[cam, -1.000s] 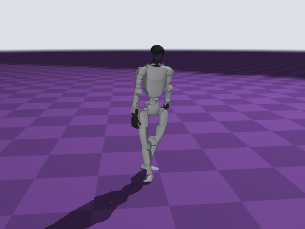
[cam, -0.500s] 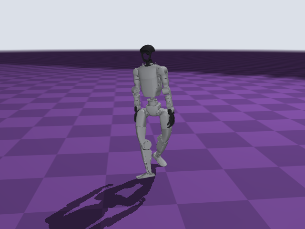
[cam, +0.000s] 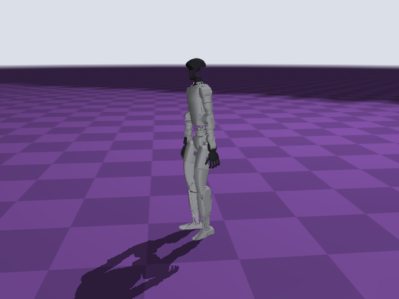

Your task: Upper body actions

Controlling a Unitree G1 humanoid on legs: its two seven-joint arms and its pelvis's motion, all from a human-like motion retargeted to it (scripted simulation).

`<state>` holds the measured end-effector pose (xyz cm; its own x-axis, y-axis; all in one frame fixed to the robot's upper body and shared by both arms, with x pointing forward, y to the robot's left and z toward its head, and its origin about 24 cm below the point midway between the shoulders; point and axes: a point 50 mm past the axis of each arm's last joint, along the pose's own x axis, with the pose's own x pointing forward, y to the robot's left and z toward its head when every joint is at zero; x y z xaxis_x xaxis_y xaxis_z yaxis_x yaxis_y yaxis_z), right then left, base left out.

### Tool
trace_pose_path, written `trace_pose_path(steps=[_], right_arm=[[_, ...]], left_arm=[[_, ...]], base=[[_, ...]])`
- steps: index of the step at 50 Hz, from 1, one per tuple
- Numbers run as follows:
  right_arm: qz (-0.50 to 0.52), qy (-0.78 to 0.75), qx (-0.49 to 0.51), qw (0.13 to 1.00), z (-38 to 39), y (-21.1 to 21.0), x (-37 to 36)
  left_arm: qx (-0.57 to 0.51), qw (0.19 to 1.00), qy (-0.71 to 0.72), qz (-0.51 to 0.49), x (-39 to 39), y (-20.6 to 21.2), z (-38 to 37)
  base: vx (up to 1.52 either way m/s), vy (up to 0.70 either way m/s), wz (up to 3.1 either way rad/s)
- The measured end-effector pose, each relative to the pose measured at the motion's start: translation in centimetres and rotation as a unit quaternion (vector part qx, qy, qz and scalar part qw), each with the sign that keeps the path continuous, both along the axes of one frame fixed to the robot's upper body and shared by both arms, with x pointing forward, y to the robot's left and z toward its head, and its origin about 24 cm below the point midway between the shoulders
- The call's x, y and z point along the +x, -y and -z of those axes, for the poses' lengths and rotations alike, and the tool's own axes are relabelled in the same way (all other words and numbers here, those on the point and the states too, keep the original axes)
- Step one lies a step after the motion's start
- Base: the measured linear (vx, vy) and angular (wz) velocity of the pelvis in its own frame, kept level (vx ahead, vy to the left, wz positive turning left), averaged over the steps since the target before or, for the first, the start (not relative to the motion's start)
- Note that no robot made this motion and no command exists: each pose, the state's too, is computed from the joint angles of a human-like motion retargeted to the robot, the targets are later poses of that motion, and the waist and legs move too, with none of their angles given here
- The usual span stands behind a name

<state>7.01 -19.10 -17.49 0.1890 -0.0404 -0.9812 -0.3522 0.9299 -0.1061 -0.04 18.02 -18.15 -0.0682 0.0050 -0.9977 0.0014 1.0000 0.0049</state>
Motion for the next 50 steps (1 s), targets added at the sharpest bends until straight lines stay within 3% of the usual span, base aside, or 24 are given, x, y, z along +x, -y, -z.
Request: trace_pose_path(steps=[5, 15, 22, 37, 50], right_arm=[[0.005, -0.081, -0.039, 0.996, 0.1, 1.6, -4.1], [0.119, -0.171, -0.054, 0.977, -0.2, 1.5, -10.2], [0.095, -0.153, -0.044, 0.983, 0.0, 0.8, -8.9], [0.054, -0.077, -0.018, 0.995, 0.4, -0.1, -4.4], [0.068, -0.064, -0.02, 0.995, 0.3, 0.0, -4.0]], left_arm=[[-0.018, 1.0, -0.019, 0.01, -1.1, 0.6, 0.0], [0.003, 0.999, -0.033, 0.036, -0.7, -0.9, -0.2], [-0.012, 1.0, -0.015, -0.006, 0.4, -0.9, -0.2], [-0.012, 0.999, -0.026, 0.02, -0.7, -0.6, -0.2], [0.011, 1.0, -0.014, 0.025, 0.7, -1.8, -0.3]], base=[[0.28, 0.25, -0.53], [0.15, 0.14, -0.5], [0.03, 0.07, -0.29], [0.01, 0.0, 0.1], [-0.02, -0.17, 1.96]])
